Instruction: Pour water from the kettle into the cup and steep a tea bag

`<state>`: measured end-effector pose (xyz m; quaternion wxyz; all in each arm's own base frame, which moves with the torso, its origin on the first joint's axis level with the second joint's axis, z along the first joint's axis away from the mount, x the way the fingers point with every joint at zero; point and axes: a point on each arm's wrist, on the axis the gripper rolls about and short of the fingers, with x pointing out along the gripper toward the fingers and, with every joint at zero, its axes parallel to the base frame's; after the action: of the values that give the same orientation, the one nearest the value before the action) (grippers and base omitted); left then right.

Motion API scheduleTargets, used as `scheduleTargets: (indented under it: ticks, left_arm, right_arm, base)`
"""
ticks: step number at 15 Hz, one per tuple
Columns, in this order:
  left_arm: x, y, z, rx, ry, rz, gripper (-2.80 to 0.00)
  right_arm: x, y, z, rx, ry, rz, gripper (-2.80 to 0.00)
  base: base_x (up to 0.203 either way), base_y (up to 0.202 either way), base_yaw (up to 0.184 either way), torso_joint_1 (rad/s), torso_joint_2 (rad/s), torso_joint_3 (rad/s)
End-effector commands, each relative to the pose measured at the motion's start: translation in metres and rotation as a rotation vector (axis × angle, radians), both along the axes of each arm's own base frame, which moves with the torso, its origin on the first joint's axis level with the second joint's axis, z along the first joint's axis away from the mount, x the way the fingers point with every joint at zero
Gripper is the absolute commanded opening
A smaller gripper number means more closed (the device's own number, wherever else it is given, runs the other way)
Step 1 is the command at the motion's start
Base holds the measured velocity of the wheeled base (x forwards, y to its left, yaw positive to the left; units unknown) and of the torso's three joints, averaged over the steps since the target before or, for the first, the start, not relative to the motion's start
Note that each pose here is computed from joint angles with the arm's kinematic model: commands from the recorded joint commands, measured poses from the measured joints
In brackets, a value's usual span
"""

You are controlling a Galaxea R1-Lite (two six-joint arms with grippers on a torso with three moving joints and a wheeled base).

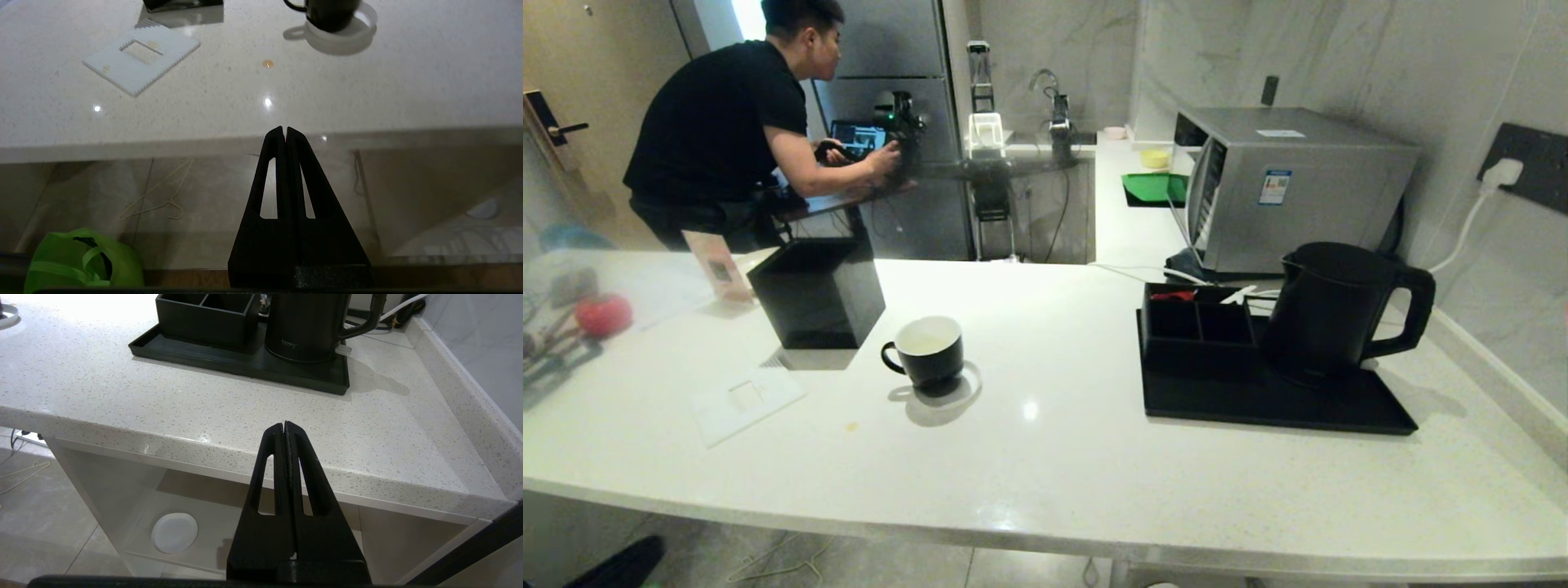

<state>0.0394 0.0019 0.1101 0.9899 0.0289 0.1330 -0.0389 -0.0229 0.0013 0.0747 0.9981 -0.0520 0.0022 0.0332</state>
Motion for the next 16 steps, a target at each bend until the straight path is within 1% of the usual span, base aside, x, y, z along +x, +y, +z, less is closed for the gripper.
scheduleTargets:
  ticks: [1,4,6,8,9,10,16]
  left_arm:
    - [-0.026,-0.005,-0.008,0.026,-0.103,-0.01,-2.8]
    - [-0.041,-0.004,-0.019,0.05,-0.148,-0.038,-2.8]
    - [-0.051,-0.003,-0.029,0.061,-0.156,-0.005,-2.8]
    - [-0.057,-0.003,-0.032,0.059,-0.214,0.021,-2.8]
    - [-0.06,-0.003,-0.033,0.049,-0.256,0.027,-2.8]
    - [-0.062,-0.003,-0.034,0.034,-0.274,0.032,-2.8]
    - [-0.062,-0.003,-0.034,0.027,-0.274,0.034,-2.8]
  right_arm:
    - [0.0,0.0,0.0,0.0,0.001,0.001,-2.8]
    - [0.0,0.0,0.0,-0.002,0.0,0.001,-2.8]
    - [0.0,0.0,0.0,-0.001,0.0,0.001,-2.8]
    - [0.0,0.0,0.0,0.0,0.0,0.0,-2.8]
    - [0.0,0.0,0.0,-0.002,0.0,0.002,-2.8]
    - [0.0,0.0,0.0,-0.002,0.001,0.0,-2.8]
    - [0.0,0.0,0.0,-0.001,0.0,0.0,-2.8]
  base:
    - [0.0,0.0,0.0,0.0,0.0,0.0]
    - [0.0,0.0,0.0,0.0,0.0,0.0]
    - [0.0,0.0,0.0,0.0,0.0,0.0]
    - [0.0,0.0,0.0,0.0,0.0,0.0]
    - [0.0,0.0,0.0,0.0,0.0,0.0]
    - [0.0,0.0,0.0,0.0,0.0,0.0]
    - [0.0,0.0,0.0,0.0,0.0,0.0]
